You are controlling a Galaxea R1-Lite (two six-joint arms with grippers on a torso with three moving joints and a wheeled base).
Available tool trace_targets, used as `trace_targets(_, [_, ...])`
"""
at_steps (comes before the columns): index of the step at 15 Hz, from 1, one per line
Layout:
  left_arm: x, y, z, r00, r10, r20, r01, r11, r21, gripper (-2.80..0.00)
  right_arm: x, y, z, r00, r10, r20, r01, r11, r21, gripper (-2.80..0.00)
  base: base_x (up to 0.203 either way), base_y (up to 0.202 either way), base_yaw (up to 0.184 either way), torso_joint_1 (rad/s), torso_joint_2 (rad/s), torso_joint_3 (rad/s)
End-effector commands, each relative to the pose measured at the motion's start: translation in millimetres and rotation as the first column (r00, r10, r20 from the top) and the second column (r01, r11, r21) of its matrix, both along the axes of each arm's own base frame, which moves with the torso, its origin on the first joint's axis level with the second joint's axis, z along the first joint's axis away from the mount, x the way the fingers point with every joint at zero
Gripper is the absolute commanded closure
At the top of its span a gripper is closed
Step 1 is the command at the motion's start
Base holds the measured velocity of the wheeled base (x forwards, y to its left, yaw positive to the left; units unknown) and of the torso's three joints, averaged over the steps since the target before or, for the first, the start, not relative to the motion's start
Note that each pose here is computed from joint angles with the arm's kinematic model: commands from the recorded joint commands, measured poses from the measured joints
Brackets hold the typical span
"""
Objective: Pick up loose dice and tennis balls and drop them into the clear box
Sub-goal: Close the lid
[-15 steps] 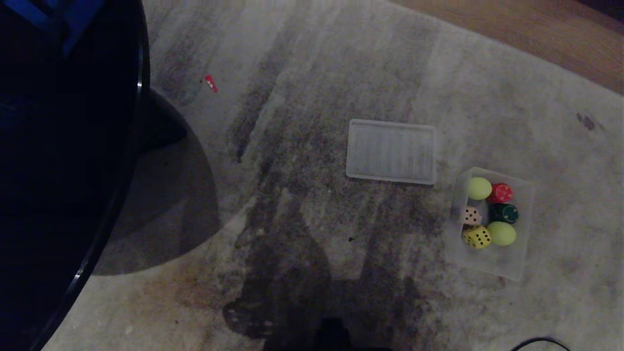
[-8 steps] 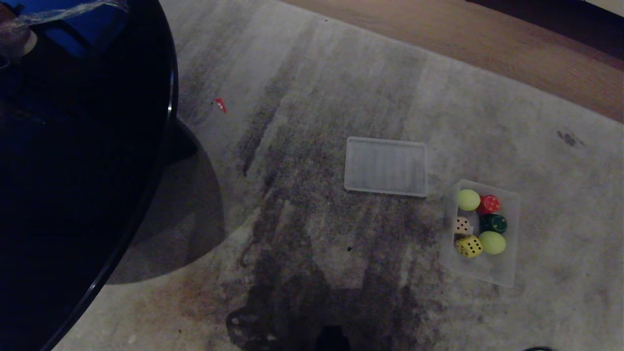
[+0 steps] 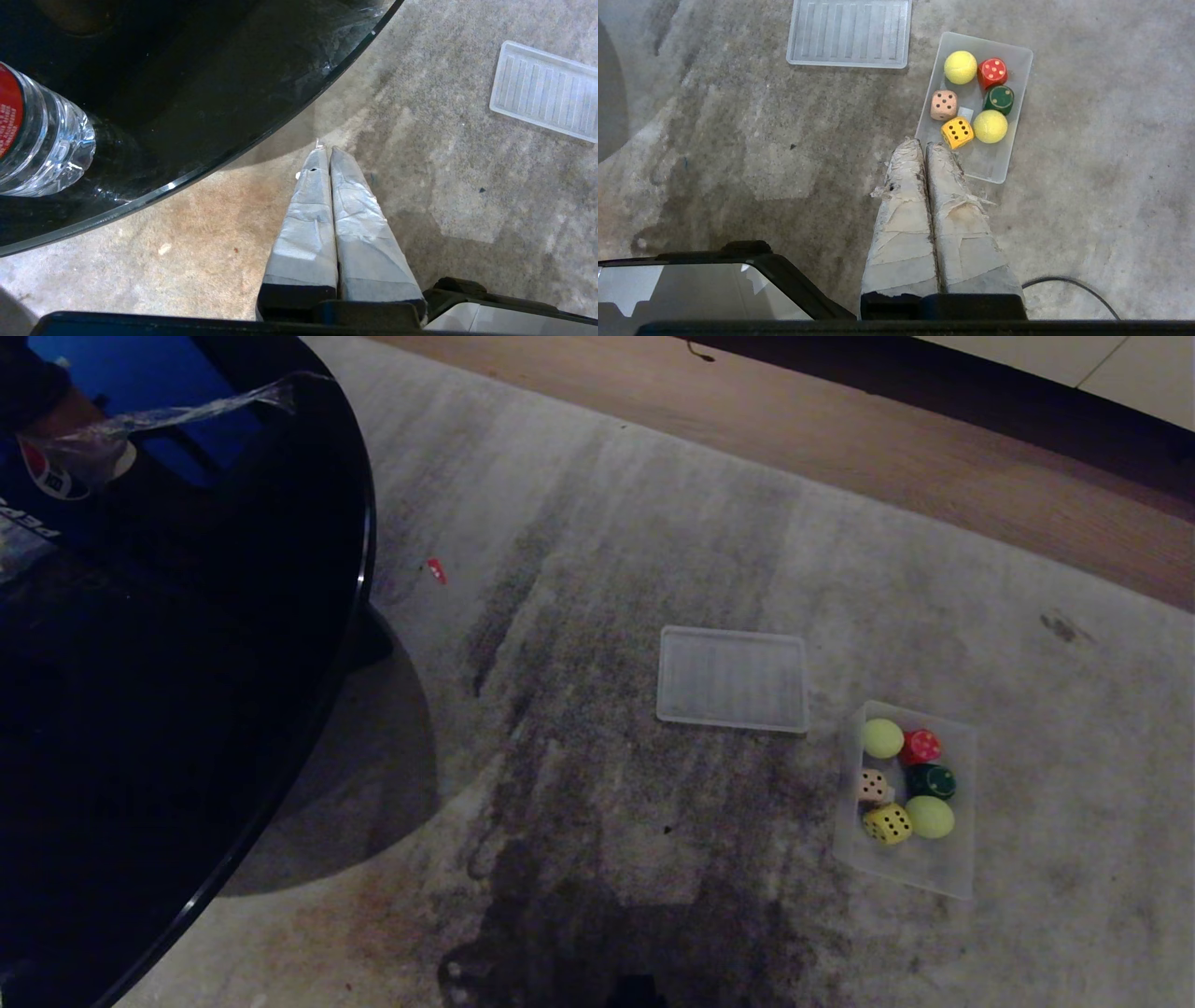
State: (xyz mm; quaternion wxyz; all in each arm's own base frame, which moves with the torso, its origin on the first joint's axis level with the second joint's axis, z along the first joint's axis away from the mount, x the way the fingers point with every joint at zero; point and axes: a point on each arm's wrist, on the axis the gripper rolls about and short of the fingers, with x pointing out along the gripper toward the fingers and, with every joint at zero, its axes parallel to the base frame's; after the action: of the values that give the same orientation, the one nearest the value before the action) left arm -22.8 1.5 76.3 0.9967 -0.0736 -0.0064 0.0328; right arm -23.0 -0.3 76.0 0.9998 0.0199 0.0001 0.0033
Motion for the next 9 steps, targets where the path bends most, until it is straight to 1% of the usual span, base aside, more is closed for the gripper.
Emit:
trace_targets(1, [0.1, 0.0, 0.1, 1.000, 0.001, 0.000, -0.001, 1.000, -0.002, 0.00, 0.1, 0.0, 0.0, 1.000, 0.000, -0.002, 0.000, 1.000, 0.000, 0.00, 0.000, 0.000, 0.000, 0.000, 0.00, 0.000])
trace_targets(4, [0.1, 0.0, 0.2, 1.000, 0.001, 0.001, -0.001, 1.000, -0.003, 0.00, 0.1, 0.0, 0.0, 1.000, 0.000, -0.002, 0.000, 1.000, 0.000, 0.00, 0.000, 0.000, 0.000, 0.000, 0.00, 0.000])
trace_targets(5, [0.0, 0.0, 0.1, 1.000, 0.001, 0.001, -0.001, 1.000, -0.004, 0.00, 0.1, 0.0, 0.0, 1.000, 0.000, -0.002, 0.000, 1.000, 0.000, 0.00, 0.086, 0.000, 0.001, -0.002, 0.01, 0.012])
trace_targets(8, [0.1, 0.0, 0.1, 1.000, 0.001, 0.000, -0.001, 1.000, -0.002, 0.00, 0.1, 0.0, 0.0, 1.000, 0.000, -0.002, 0.000, 1.000, 0.000, 0.00, 0.173, 0.000, -0.002, 0.001, 0.00, 0.003])
trace_targets(9, [0.0, 0.0, 0.2, 1.000, 0.001, 0.003, -0.001, 1.000, -0.002, 0.00, 0.1, 0.0, 0.0, 1.000, 0.000, -0.002, 0.000, 1.000, 0.000, 0.00, 0.122, 0.000, 0.000, 0.006, 0.00, 0.003])
